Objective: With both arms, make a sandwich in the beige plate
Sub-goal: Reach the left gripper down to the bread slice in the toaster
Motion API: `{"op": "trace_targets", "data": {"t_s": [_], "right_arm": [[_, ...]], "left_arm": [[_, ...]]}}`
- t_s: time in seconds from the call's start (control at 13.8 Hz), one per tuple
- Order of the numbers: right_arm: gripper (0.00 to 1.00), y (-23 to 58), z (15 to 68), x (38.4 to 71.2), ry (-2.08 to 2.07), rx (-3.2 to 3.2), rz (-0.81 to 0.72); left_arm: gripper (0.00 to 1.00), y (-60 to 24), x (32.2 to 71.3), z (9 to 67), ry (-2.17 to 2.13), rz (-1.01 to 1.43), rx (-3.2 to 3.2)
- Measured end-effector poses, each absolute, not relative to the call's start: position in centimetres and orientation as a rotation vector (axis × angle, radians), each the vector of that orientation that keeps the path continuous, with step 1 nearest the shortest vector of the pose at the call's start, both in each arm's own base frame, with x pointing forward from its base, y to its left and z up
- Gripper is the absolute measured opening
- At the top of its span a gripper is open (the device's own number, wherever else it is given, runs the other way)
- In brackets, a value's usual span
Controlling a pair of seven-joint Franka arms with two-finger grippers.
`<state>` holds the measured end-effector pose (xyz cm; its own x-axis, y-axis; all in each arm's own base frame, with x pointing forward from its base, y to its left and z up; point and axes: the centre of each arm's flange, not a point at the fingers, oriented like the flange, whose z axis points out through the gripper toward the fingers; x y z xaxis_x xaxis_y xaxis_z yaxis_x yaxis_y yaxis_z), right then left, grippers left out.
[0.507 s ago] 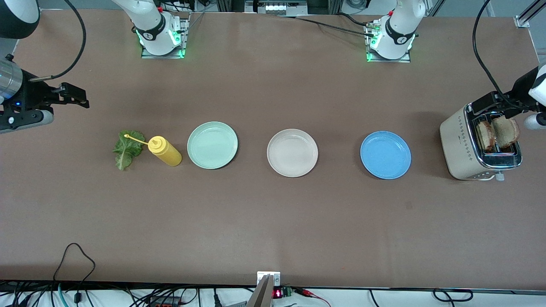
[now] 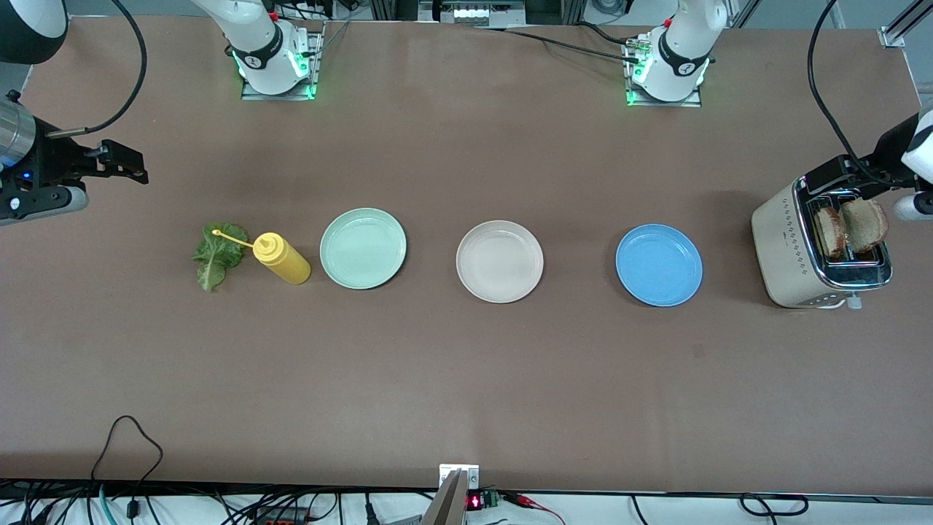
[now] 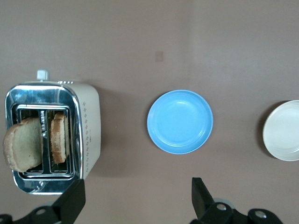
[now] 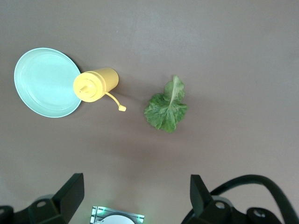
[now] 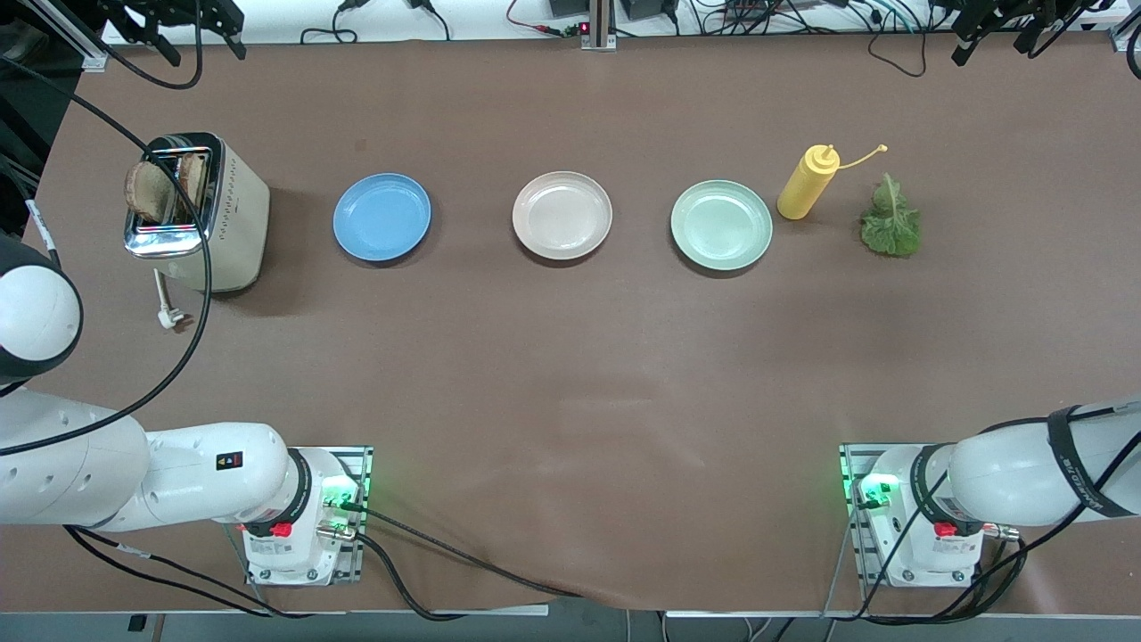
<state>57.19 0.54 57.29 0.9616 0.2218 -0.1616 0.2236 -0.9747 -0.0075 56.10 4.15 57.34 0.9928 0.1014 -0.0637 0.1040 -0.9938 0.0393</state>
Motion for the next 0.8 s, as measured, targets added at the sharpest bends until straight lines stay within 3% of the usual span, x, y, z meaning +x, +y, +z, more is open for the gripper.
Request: {"op": "trace_targets", "data": {"t_s": [0.8], "right_arm": [[1.0,-0.6,56.1,57.5,0.331,3.103,-0.289]], "left_arm": [[1.0,18.4,57.3,41.9,0.356,-0.489,3.038]]}}
